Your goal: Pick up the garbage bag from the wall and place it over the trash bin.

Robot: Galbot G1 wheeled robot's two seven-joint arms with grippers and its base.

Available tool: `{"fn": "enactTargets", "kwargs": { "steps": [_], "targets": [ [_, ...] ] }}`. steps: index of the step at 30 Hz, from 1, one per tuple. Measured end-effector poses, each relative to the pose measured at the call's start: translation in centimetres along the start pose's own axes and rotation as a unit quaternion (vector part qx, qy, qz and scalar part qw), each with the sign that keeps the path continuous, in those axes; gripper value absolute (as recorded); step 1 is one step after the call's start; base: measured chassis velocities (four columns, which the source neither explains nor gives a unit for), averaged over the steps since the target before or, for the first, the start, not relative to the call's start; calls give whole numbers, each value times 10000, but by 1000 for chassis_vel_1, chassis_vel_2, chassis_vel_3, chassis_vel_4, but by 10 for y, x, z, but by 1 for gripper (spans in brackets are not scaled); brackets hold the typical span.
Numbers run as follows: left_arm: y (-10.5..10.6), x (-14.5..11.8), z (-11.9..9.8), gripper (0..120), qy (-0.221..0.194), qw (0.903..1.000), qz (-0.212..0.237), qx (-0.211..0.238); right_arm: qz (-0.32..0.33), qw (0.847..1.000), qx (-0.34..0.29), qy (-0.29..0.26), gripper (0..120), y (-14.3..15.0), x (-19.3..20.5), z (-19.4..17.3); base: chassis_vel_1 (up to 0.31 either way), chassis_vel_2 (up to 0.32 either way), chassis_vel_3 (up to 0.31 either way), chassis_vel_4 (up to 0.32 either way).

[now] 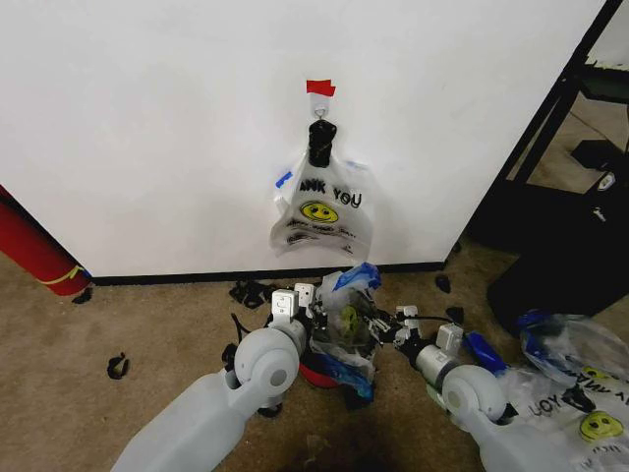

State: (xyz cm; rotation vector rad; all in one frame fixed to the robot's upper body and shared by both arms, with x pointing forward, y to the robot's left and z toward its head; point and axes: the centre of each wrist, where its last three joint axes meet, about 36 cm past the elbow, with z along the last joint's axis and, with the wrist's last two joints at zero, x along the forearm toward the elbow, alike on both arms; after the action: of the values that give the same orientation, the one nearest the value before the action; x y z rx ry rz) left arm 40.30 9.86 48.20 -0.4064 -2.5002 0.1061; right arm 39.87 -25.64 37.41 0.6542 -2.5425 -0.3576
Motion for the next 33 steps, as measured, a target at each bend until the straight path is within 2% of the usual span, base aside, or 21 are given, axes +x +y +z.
{"fn": "enactTargets", "kwargs": {
  "steps": [4, 5, 7, 8, 10, 12, 16, 21, 26, 30, 33],
  "targets": [
    [1, 2, -1, 0, -10, 10000, 6, -22, -16, 9998, 21, 177, 40, 0, -2, -8, 0, 0, 0, 0],
    [1, 3, 0, 0, -12, 10000, 6, -31, 23, 9998, -16, 220, 34, 1, -4, -10, 0, 0, 0, 0],
    [2, 3, 0, 0, -14, 10000, 3, -36, 45, 9997, -50, 241, 32, 1, -5, -11, 0, 0, 0, 0],
    [3, 4, 0, 0, -17, 10000, -1, -40, 75, 9996, -91, 257, 25, 2, -6, -11, 0, 0, 0, 0],
    [4, 5, 0, 0, -21, 10000, -4, -47, 111, 9995, -142, 260, 21, 3, -7, -11, 0, 0, 0, 0],
    [5, 9, 1, 0, -26, 10000, 5, -62, 198, 9991, -266, 257, 10, 7, -8, -9, 0, 0, 0, 0],
    [6, 13, 5, 0, -48, 9999, 8, -103, 301, 9986, -349, 241, 1, 12, -7, -6, 0, 0, 0, 0],
    [6, 16, 13, 0, -182, 9996, -73, -202, 519, 9975, -468, 101, 1, 21, -3, 2, 0, 0, 0, 0],
    [12, 25, 21, 0, -614, 9974, -217, -299, 909, 9934, -638, -289, 1, 38, 8, 12, 0, 0, 0, 0],
    [22, 37, 27, 0, -886, 9946, -302, -452, 1030, 9913, -699, -431, 1, 41, 20, 14, 0, 0, 0, 0],
    [38, 41, 38, 0, -1012, 9907, -497, -762, 967, 9913, -759, -468, 1, 39, 39, 8, 0, 0, 0, 0]
  ]
}}
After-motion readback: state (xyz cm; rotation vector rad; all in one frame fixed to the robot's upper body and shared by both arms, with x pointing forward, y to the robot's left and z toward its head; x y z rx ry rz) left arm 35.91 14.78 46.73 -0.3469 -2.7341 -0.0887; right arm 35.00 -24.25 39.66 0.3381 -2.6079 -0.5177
